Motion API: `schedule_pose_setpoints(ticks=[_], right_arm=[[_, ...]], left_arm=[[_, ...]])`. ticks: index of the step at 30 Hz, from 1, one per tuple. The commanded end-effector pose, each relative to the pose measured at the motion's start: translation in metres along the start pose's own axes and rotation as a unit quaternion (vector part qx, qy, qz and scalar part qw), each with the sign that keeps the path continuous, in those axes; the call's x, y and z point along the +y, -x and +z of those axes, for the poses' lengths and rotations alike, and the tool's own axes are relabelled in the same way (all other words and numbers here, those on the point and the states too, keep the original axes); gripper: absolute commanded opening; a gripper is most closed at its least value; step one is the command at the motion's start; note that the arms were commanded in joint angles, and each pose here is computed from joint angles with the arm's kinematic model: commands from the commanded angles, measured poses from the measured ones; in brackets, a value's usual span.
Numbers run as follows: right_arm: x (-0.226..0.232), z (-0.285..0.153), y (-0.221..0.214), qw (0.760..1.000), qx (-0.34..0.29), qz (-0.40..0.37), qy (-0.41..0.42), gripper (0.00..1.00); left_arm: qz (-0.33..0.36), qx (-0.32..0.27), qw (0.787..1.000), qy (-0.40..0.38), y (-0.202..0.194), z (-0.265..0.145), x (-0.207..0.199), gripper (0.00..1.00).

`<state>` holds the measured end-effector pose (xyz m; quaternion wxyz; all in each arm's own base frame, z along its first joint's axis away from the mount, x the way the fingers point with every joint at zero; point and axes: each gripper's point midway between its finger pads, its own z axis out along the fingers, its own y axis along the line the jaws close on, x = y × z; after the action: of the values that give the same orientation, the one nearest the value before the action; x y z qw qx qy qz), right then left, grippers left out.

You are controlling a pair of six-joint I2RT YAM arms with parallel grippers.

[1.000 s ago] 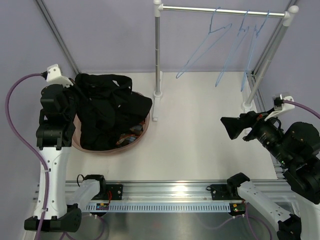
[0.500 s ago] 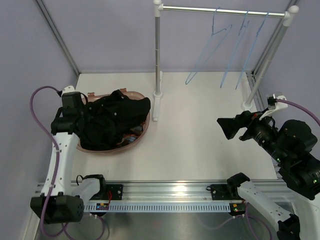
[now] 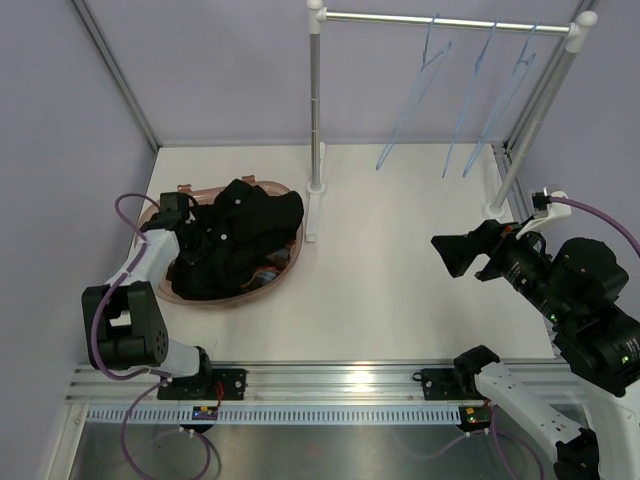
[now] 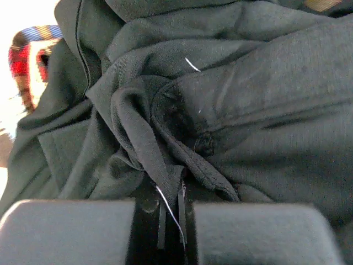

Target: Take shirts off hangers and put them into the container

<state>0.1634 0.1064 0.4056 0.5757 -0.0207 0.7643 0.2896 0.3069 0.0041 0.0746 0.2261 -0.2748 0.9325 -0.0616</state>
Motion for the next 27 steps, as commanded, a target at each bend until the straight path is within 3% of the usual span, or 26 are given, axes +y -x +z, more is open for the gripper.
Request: schedule_pose_setpoints(ticks=[1, 4, 5, 6, 10, 14, 16, 18, 21, 22, 24, 25, 27], right_arm=[[0.007, 0.006, 0.002, 1.000, 0.001, 0.007, 0.016, 0.99], [0.001, 0.015, -0.006, 1.000, 0.019, 0.006, 0.005, 0.99], [-0.001, 0.017, -0.010, 1.000, 0.025, 0.008, 0.001, 0.99], [0.000, 0.019, -0.011, 1.000, 0.029, 0.007, 0.003, 0.99], [-0.003, 0.026, -0.018, 0.999, 0.042, 0.009, 0.001, 0.99], [-0.005, 0.029, -0.020, 0.999, 0.043, 0.013, -0.005, 0.99], [-0.007, 0.032, -0.021, 0.999, 0.046, 0.014, -0.012, 0.99], [-0.015, 0.037, -0.026, 0.998, 0.054, 0.014, -0.031, 1.00], [-0.028, 0.047, -0.036, 0.995, 0.077, 0.013, -0.063, 1.00], [-0.033, 0.050, -0.038, 0.994, 0.080, 0.012, -0.075, 0.99], [-0.041, 0.056, -0.043, 0.992, 0.085, 0.013, -0.095, 0.99], [-0.043, 0.059, -0.045, 0.991, 0.085, 0.015, -0.098, 1.00], [-0.042, 0.062, -0.044, 0.993, 0.074, 0.020, -0.091, 1.00]], left_arm=[[-0.045, 0.033, 0.997, -0.060, -0.017, 0.018, -0.023, 0.07], [-0.056, 0.000, 0.998, -0.038, -0.009, 0.010, -0.014, 0.20], [-0.058, -0.028, 0.998, -0.015, -0.001, -0.003, -0.006, 0.31], [-0.060, -0.051, 0.997, -0.007, 0.009, -0.015, -0.004, 0.52], [-0.078, -0.149, 0.983, 0.069, 0.039, -0.078, 0.025, 0.95], [-0.111, -0.257, 0.953, 0.119, 0.062, -0.158, 0.050, 0.99], [-0.142, -0.327, 0.927, 0.114, 0.069, -0.209, 0.059, 0.99], [-0.146, -0.368, 0.915, 0.070, 0.069, -0.238, 0.054, 0.99], [-0.099, -0.433, 0.892, -0.076, 0.063, -0.289, 0.019, 0.99], [-0.062, -0.464, 0.873, -0.133, 0.068, -0.308, 0.000, 0.99], [0.027, -0.441, 0.853, -0.277, 0.038, -0.323, -0.049, 0.99], [0.084, -0.418, 0.826, -0.368, 0.019, -0.338, -0.080, 0.99], [0.110, -0.358, 0.820, -0.433, 0.000, -0.326, -0.102, 0.99]])
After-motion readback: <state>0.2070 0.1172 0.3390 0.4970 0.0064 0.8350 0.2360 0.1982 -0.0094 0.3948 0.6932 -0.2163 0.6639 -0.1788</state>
